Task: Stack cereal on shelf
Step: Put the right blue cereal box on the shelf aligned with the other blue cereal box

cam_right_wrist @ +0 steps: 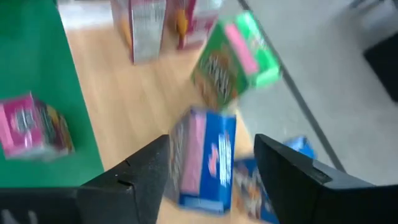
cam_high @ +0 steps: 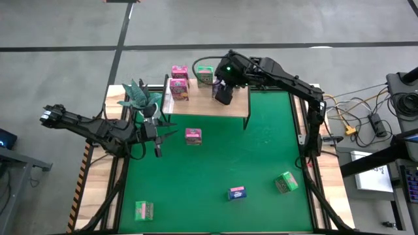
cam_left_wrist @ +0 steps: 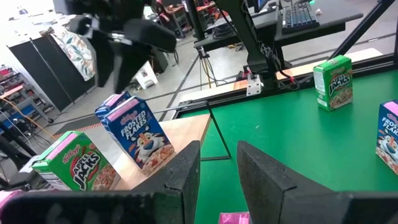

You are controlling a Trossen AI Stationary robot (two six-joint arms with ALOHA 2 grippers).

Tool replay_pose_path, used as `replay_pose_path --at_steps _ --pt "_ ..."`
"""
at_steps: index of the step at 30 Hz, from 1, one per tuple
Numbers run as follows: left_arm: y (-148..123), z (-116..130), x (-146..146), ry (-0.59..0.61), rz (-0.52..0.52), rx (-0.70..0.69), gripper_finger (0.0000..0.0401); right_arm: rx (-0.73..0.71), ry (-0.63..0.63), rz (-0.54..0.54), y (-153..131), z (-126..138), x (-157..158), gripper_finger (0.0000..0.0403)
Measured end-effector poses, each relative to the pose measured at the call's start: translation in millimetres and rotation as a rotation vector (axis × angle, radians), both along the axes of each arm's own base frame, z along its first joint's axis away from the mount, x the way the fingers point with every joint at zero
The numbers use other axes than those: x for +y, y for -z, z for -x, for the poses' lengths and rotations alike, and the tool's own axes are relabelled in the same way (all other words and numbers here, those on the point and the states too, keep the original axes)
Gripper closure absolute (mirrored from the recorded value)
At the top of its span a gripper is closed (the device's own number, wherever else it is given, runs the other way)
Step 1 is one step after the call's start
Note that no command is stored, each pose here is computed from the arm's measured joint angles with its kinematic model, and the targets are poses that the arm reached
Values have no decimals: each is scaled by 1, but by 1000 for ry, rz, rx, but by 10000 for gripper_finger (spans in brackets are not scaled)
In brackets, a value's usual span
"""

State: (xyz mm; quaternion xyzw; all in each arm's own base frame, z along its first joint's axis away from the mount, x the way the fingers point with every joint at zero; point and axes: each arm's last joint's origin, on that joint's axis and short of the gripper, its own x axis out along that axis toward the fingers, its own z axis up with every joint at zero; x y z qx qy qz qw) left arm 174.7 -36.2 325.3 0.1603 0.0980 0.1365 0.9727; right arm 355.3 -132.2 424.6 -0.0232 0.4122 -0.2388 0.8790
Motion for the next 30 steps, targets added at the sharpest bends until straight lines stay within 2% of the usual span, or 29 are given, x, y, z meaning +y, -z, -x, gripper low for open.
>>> replay_pose_path --at_steps 6,11,15,18,25,30 --pt "0 0 0 0 -1 1 313 11 -76 -13 10 -6 0 266" --pt "0 0 0 0 -3 2 313 98 -54 -4 28 -8 -2 340" --pt "0 0 0 1 -3 2 313 170 -43 21 32 -4 -2 379" --pt "0 0 0 0 -3 1 313 195 -60 29 32 -2 -2 392" --pt "0 0 0 1 -3 2 313 254 -139 68 26 4 1 394" --pt "0 0 0 1 -3 2 313 221 -144 85 18 5 1 394"
